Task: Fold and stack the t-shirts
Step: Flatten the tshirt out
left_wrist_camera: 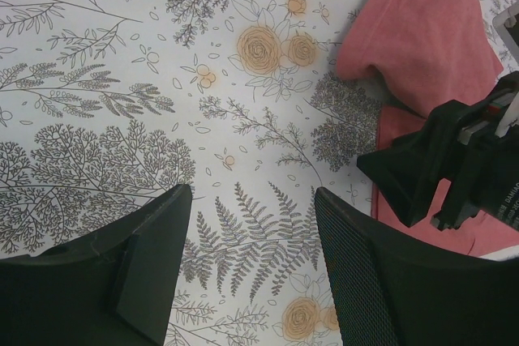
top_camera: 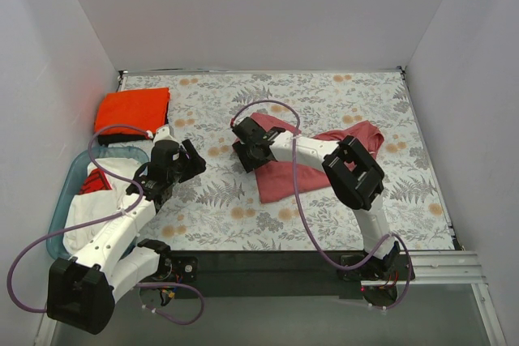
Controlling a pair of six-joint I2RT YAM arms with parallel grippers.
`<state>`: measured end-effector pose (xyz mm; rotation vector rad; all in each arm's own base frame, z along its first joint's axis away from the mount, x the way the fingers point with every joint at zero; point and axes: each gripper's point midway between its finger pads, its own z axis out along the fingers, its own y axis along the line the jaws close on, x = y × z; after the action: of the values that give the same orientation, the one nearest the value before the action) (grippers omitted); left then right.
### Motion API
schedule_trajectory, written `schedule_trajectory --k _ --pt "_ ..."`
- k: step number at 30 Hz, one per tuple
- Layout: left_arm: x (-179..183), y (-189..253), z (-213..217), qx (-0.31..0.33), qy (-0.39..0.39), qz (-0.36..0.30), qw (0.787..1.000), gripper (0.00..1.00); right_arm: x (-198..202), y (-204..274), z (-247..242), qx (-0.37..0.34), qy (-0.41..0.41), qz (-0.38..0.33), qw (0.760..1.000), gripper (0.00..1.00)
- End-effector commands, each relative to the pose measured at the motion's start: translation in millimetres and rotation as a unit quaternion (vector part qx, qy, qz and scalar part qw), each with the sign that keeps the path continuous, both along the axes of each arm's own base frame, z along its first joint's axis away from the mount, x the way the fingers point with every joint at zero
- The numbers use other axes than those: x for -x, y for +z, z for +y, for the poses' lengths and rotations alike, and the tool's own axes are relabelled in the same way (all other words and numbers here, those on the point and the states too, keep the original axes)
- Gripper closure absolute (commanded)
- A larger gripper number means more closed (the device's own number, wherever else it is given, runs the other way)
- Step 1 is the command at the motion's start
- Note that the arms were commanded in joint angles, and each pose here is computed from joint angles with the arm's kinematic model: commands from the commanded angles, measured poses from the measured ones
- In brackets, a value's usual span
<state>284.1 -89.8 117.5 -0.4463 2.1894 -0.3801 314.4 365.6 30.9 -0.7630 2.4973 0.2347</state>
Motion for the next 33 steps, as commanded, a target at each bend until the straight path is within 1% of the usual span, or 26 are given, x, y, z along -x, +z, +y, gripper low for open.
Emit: schedule_trajectory --k 1,3,4,6,7,9,12,15,16,17,19,22,23,25,26,28,29,30,31,32,33 --pt "-2.0 9.6 1.6 0.001 -0.001 -0.017 1.000 0.39 -4.7 -2.7 -2.9 0.031 -0.007 -0.011 0.999 0.44" --pt "-1.9 10.0 1.3 0.001 -0.002 -0.017 1.000 0.39 0.2 -11.8 -5.9 0.041 -0.004 -0.002 0.999 0.46" --pt "-2.2 10.7 1.2 0.002 -0.002 -0.018 1.000 0.39 2.2 -15.7 -7.7 0.045 -0.003 0.002 0.999 0.49" --pt "-1.6 9.3 1.1 0.001 -0.002 -0.016 1.000 0.39 7.2 -26.1 -13.7 0.057 -0.002 0.012 0.998 0.52" --pt "-1.6 8.9 1.1 0.001 -0.002 -0.015 1.000 0.39 8.8 -29.2 -15.8 0.059 -0.003 0.017 0.998 0.56" --pt "-1.4 8.6 1.6 0.001 -0.002 -0.015 1.000 0.39 15.1 -38.5 -19.3 0.065 -0.002 0.029 0.997 0.59" --pt "-1.2 8.6 0.9 0.002 -0.003 -0.015 1.000 0.39 22.3 -51.5 -25.4 0.075 -0.001 0.046 0.996 0.69" --pt "-1.1 7.8 0.7 0.001 -0.004 -0.014 1.000 0.39 27.0 -59.0 -28.7 0.080 0.002 0.058 0.995 0.86" --pt "-1.1 7.4 0.7 0.001 -0.004 -0.013 1.000 0.39 25.5 -56.8 -27.5 0.077 0.002 0.056 0.995 0.97" --pt "-1.1 6.5 0.7 0.001 -0.004 -0.012 1.000 0.39 22.9 -54.3 -25.5 0.074 0.003 0.053 0.996 0.99" --pt "-0.8 5.8 0.6 0.000 -0.005 -0.011 1.000 0.39 17.2 -42.9 -24.6 0.070 0.004 0.042 0.997 0.99" --pt "-0.9 4.1 0.9 -0.002 -0.005 -0.009 1.000 0.39 5.5 -4.0 -18.7 0.044 0.001 0.009 0.999 0.99" --pt "-0.6 3.8 1.0 -0.002 -0.005 -0.008 1.000 0.39 1.2 22.5 -18.2 0.024 -0.003 -0.010 1.000 0.99" --pt "-0.4 2.3 1.3 -0.003 -0.004 -0.006 1.000 0.39 1.0 47.8 -23.5 0.012 -0.009 -0.027 1.000 0.99" --pt "-0.4 2.3 1.3 -0.003 -0.004 -0.006 1.000 0.39 0.7 77.5 -27.9 -0.010 -0.015 -0.046 0.999 0.99" --pt "-0.9 1.7 2.1 -0.005 -0.003 -0.005 1.000 0.39 13.7 87.7 -47.6 -0.006 -0.028 -0.047 0.998 0.99" --pt "-0.7 1.0 2.4 -0.006 -0.002 -0.004 1.000 0.39 20.1 114.5 -56.8 -0.028 -0.036 -0.065 0.997 0.99" --pt "-0.8 0.5 2.7 -0.007 -0.002 -0.003 1.000 0.39 32.6 104.3 -76.4 -0.010 -0.045 -0.057 0.997 0.99" --pt "-0.9 0.5 2.9 -0.007 -0.001 -0.004 1.000 0.39 40.0 108.6 -87.6 -0.011 -0.056 -0.060 0.997 0.99" --pt "-1.0 -0.3 3.2 -0.008 -0.001 -0.002 1.000 0.39 51.9 126.8 -103.5 -0.031 -0.072 -0.069 0.995 0.99" --pt "-1.2 -0.1 2.9 -0.008 -0.002 -0.002 1.000 0.39 65.0 113.2 -125.0 -0.014 -0.089 -0.061 0.994 0.99"
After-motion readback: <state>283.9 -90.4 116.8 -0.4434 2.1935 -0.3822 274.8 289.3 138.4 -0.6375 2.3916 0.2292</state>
